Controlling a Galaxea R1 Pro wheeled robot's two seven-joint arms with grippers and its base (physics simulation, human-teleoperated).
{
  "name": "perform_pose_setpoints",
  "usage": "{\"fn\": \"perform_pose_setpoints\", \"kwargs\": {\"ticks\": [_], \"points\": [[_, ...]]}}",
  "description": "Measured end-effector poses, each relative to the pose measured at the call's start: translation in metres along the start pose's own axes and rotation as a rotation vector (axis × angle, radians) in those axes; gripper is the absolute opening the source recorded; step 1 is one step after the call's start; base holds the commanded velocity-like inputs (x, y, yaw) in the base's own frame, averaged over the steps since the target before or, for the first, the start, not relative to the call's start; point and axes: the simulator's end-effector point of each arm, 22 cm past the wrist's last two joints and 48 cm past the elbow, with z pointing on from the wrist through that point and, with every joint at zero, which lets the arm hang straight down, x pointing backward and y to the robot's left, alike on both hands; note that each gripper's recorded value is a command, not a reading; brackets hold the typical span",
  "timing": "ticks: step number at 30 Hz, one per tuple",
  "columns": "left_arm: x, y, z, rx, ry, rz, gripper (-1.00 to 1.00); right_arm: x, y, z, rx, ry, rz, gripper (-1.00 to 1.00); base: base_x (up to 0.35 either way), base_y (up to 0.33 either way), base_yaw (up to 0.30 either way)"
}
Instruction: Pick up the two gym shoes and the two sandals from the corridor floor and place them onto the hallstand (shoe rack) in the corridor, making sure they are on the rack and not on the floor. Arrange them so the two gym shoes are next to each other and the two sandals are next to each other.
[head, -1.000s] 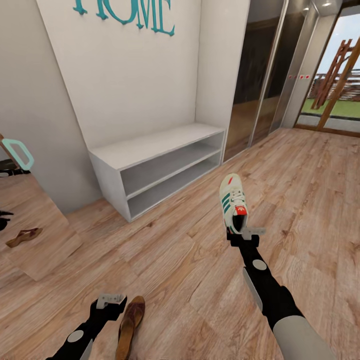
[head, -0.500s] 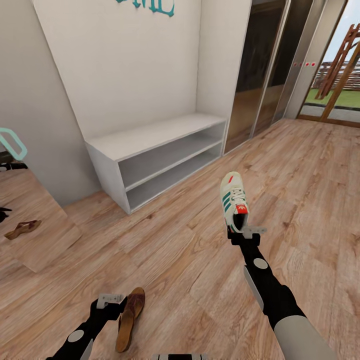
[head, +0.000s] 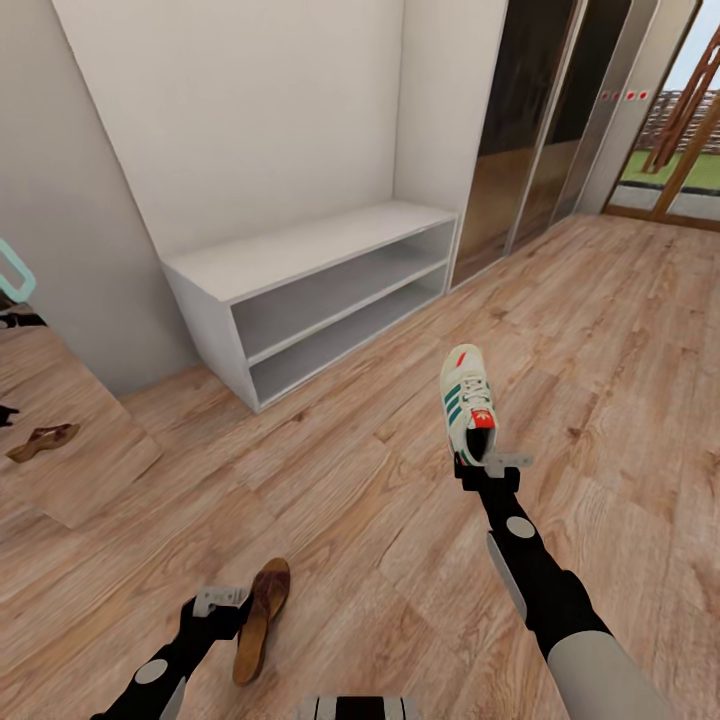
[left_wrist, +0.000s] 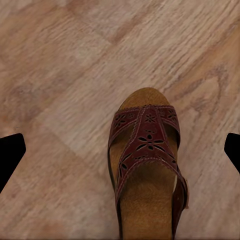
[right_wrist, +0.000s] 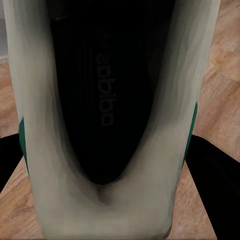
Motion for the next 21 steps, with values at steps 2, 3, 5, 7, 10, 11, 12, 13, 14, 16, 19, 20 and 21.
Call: {"fn": "perform_pose_setpoints", "kwargs": {"ticks": [2, 3, 5, 7, 10, 11, 12, 13, 14, 16, 19, 20, 21], "points": [[0.004, 0.000, 0.001, 0.000, 0.008, 0.000, 1.00, 0.006, 0.001, 0.001, -0.001, 0.009, 0.000, -1.00, 0.000, 0.000, 0.000], [0.007, 0.000, 0.001, 0.000, 0.012, 0.000, 1.00, 0.008, 0.001, 0.002, -0.001, 0.013, -0.001, -1.00, 0.000, 0.000, 0.000], [0.011, 0.000, 0.002, 0.000, 0.020, -0.001, 1.00, 0.014, 0.002, 0.003, -0.002, 0.022, -0.001, -1.00, 0.000, 0.000, 0.000], [0.016, 0.000, 0.003, 0.000, 0.028, -0.002, 1.00, 0.020, 0.003, 0.004, -0.003, 0.030, -0.002, -1.00, 0.000, 0.000, -0.011], [0.022, 0.000, 0.005, 0.000, 0.040, -0.001, 1.00, 0.027, 0.004, 0.005, -0.004, 0.041, -0.003, -1.00, 0.000, 0.000, -0.105], [0.025, 0.000, 0.005, 0.000, 0.044, -0.002, 1.00, 0.030, 0.004, 0.006, -0.004, 0.045, -0.003, -1.00, 0.000, 0.000, -0.055], [0.027, 0.001, 0.005, -0.001, 0.048, -0.002, 1.00, 0.033, 0.004, 0.007, -0.005, 0.049, -0.004, -1.00, 0.000, 0.000, -0.022], [0.029, 0.000, 0.006, 0.000, 0.052, -0.002, 1.00, 0.036, 0.005, 0.007, -0.005, 0.053, -0.004, -1.00, 0.000, 0.000, -0.014], [0.031, 0.000, 0.006, 0.001, 0.057, -0.002, 1.00, 0.038, 0.005, 0.007, -0.005, 0.057, -0.004, -1.00, 0.000, 0.000, -0.009], [0.036, 0.000, 0.007, 0.002, 0.065, -0.002, 1.00, 0.043, 0.005, 0.008, -0.006, 0.064, -0.005, -1.00, 0.000, 0.000, -0.004], [0.043, 0.000, 0.008, 0.002, 0.078, -0.003, 1.00, 0.052, 0.006, 0.010, -0.007, 0.077, -0.007, -1.00, 0.000, 0.000, -0.002], [0.045, 0.000, 0.009, 0.002, 0.082, -0.003, 1.00, 0.055, 0.006, 0.010, -0.007, 0.082, -0.007, -1.00, 0.000, 0.000, 0.000], [0.048, 0.000, 0.009, 0.002, 0.087, -0.003, 1.00, 0.059, 0.007, 0.011, -0.007, 0.087, -0.008, -1.00, 0.000, 0.000, 0.000]]}}
